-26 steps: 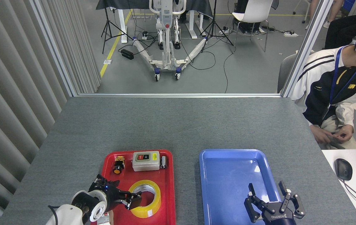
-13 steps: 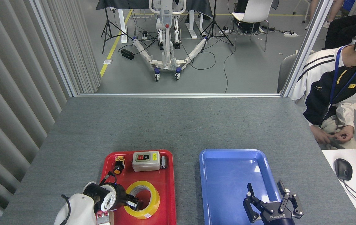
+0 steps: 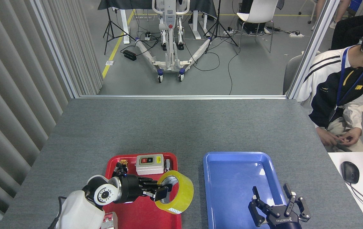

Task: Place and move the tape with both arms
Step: 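Lift the tape roll with the left gripper toward the right gripper, then grasp the tape roll with the right gripper from the left gripper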

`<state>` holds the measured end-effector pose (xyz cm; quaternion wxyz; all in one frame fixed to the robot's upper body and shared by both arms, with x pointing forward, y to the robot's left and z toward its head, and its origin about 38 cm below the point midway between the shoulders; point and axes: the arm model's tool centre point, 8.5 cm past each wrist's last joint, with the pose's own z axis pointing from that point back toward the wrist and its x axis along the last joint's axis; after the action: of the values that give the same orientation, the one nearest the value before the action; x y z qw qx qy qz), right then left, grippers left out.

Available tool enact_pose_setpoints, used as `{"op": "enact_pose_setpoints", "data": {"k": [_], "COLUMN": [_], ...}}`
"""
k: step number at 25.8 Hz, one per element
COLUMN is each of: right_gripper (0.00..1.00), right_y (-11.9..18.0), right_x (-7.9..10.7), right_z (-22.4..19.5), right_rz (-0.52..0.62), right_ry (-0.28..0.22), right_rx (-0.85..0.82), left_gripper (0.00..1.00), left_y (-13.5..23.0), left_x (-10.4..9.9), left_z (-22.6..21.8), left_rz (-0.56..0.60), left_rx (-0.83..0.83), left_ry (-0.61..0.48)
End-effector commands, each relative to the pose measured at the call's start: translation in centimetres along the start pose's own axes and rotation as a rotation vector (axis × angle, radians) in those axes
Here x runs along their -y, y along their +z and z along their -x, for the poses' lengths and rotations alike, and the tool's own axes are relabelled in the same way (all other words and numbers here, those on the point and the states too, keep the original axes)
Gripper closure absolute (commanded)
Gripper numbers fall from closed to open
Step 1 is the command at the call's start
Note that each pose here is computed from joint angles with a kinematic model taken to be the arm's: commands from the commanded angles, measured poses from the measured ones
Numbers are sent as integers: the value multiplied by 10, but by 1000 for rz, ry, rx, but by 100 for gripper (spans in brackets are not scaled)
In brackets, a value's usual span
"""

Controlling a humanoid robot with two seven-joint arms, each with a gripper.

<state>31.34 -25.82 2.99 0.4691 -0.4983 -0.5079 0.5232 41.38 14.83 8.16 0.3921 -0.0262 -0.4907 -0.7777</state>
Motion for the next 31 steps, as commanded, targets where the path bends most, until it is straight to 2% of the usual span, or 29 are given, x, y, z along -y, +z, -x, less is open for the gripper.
{"op": "enact_pose_setpoints", "data": {"k": [1, 4, 6, 9, 10, 13, 19, 26, 31], "right_gripper": [0, 0, 0, 0, 0, 0, 0, 1, 1], "right_y": [0, 1, 4, 20, 25, 27, 39, 42, 48], "right_x": [1, 2, 9, 23, 25, 26, 19, 16, 16], "right_z": [0, -12, -24, -36, -35, -31, -34, -48, -65], "right_rz": [7, 14, 61, 161, 171, 165, 133, 109, 102], "right_ry": [3, -14, -39, -101, -109, -83, -61, -68, -78], "right_rx": [10, 157, 348, 637, 682, 687, 697, 727, 768], "left_gripper": [100, 100, 100, 100, 100, 100, 100, 100, 100], "left_y": [1, -20, -28, -32, -33, -37, -39, -45, -63], "left_x": [-4, 13, 27, 35, 38, 42, 41, 42, 37], "left_z": [-22, -37, -40, -37, -36, -35, -38, -47, -66], "left_rz": [-182, -196, -184, -167, -161, -154, -156, -154, -161], "left_rx": [249, 310, 322, 321, 321, 324, 334, 356, 404], "left_ry": [-34, 44, 82, 108, 120, 137, 138, 136, 146]}}
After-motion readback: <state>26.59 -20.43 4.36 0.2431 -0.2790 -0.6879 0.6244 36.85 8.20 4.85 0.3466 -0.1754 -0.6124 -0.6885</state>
